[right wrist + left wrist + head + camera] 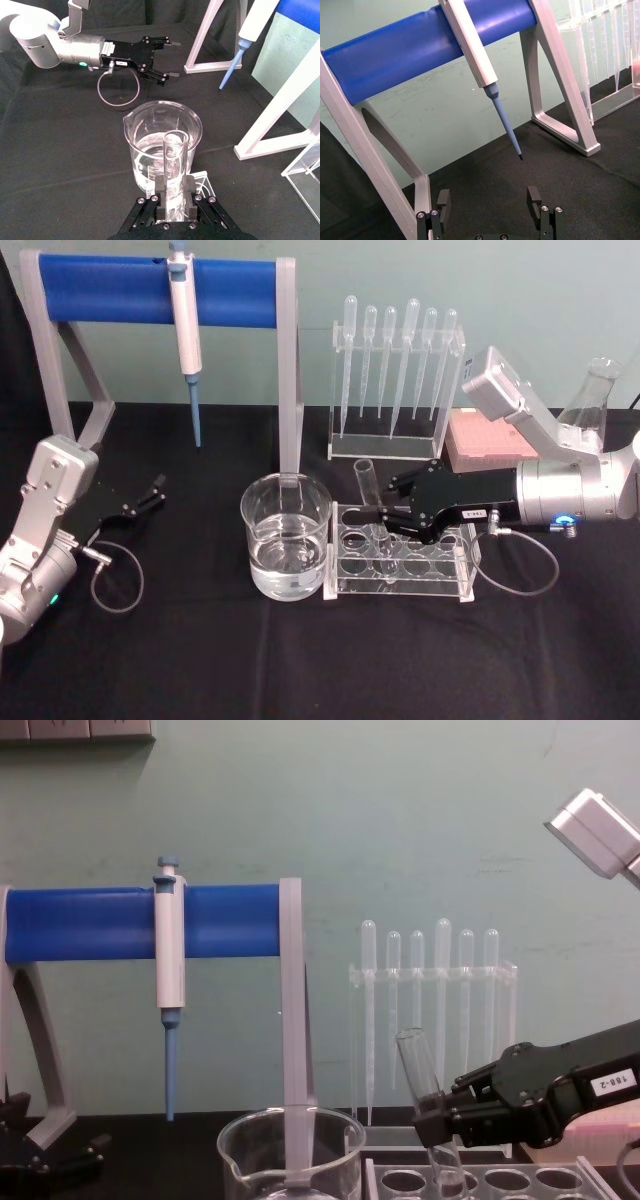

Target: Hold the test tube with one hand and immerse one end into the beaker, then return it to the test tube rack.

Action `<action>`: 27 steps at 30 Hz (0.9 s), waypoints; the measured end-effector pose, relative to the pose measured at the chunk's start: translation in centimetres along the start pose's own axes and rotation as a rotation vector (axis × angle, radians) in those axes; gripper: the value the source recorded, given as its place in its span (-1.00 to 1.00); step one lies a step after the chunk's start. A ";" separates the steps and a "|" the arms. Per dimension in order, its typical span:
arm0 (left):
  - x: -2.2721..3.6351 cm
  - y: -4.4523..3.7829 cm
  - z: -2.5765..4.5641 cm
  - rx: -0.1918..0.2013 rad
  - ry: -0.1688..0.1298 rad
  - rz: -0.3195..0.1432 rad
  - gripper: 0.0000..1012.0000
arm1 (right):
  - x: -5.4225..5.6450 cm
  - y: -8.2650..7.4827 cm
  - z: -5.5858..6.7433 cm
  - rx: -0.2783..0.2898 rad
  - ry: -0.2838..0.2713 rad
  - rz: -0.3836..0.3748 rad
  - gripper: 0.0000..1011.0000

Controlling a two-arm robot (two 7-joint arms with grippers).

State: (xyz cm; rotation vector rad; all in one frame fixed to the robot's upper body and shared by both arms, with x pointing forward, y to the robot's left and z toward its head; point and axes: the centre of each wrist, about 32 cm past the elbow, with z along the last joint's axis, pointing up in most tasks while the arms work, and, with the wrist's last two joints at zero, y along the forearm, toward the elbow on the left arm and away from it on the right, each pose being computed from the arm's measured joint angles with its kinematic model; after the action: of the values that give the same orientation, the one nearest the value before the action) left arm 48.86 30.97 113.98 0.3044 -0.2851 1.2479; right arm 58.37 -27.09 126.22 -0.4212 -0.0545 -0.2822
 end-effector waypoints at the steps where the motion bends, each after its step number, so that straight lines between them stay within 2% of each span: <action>1: 0.00 0.00 0.00 0.000 0.000 0.000 0.98 | 0.0 0.0 0.0 0.000 0.000 0.000 -0.55; 4: 0.00 0.00 0.00 0.000 0.000 0.000 0.98 | 0.0 0.0 0.0 0.000 0.000 0.000 -0.55; 10: 0.00 0.00 0.00 0.000 0.000 0.000 0.98 | -0.9 -0.8 0.1 0.025 -0.031 -0.031 -0.55; 27: 0.00 0.00 0.00 0.000 0.000 0.000 0.98 | -3.2 -3.9 1.8 0.174 -0.117 -0.151 -0.55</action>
State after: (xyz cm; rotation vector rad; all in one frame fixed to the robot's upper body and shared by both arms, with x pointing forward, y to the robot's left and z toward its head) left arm 48.86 30.97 113.98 0.3044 -0.2850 1.2479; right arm 54.17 -28.94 129.09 -0.2607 -0.2248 -0.3983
